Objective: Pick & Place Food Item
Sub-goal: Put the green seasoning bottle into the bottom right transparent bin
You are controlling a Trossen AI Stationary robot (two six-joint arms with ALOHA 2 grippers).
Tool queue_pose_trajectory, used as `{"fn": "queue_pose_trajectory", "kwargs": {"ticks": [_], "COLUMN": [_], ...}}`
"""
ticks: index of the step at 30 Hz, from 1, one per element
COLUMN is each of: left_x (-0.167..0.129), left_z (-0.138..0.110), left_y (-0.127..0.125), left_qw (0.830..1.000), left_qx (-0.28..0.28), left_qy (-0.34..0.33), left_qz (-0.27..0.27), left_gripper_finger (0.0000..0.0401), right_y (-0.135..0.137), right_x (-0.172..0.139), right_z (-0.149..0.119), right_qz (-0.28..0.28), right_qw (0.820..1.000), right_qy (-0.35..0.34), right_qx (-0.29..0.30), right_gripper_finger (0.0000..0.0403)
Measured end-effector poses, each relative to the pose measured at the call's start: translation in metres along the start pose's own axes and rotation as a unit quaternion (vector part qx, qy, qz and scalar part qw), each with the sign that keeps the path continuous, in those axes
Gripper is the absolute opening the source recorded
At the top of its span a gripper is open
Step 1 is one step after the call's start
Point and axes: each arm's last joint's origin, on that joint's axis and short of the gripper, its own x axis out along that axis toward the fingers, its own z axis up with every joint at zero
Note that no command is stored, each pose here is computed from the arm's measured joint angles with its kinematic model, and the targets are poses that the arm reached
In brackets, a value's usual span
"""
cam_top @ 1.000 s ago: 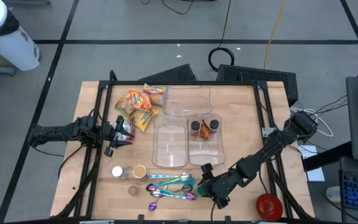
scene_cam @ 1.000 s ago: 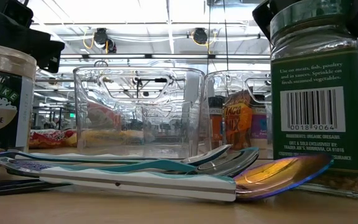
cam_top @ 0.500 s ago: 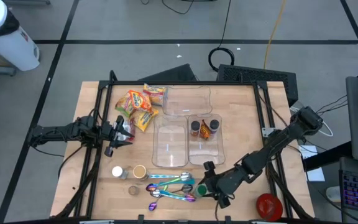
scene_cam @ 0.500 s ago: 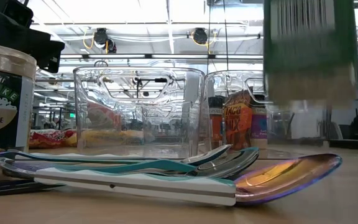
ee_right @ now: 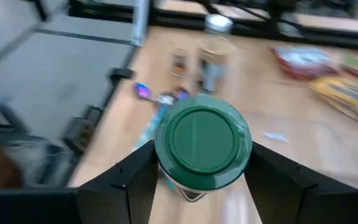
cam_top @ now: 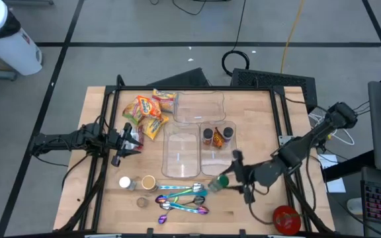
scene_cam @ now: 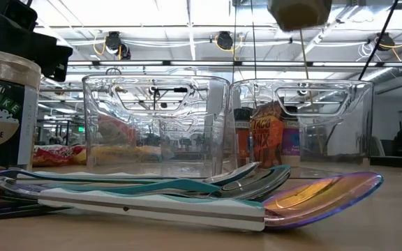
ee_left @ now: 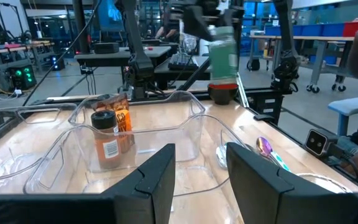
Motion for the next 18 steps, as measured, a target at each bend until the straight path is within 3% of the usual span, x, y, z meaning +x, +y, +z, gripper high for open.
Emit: {"fn": "queue_pose_trajectory", "kwargs": {"ticks": [10,18], "left_x": [0.000,0.000], "left_z": [0.000,0.000], "left_y": [0.000,0.000], "left_qw": [1.000,1.000], "left_qx": [0.000,0.000], "left_qy": [0.000,0.000], "left_qz": [0.000,0.000], "left_gripper_finger": [0.0152,0.0152], "right_y": [-0.035,-0.069], "right_x": [-0.003,0.004], "right_z": [-0.016,-0.056], "right_qz": [-0.095,-0.148], "right_qw": [0.991,0.977], "right_qy": [0.081,0.129], "right_qx": [0.046,0.084], "right_gripper_finger": [0.0203,0.0203]}}
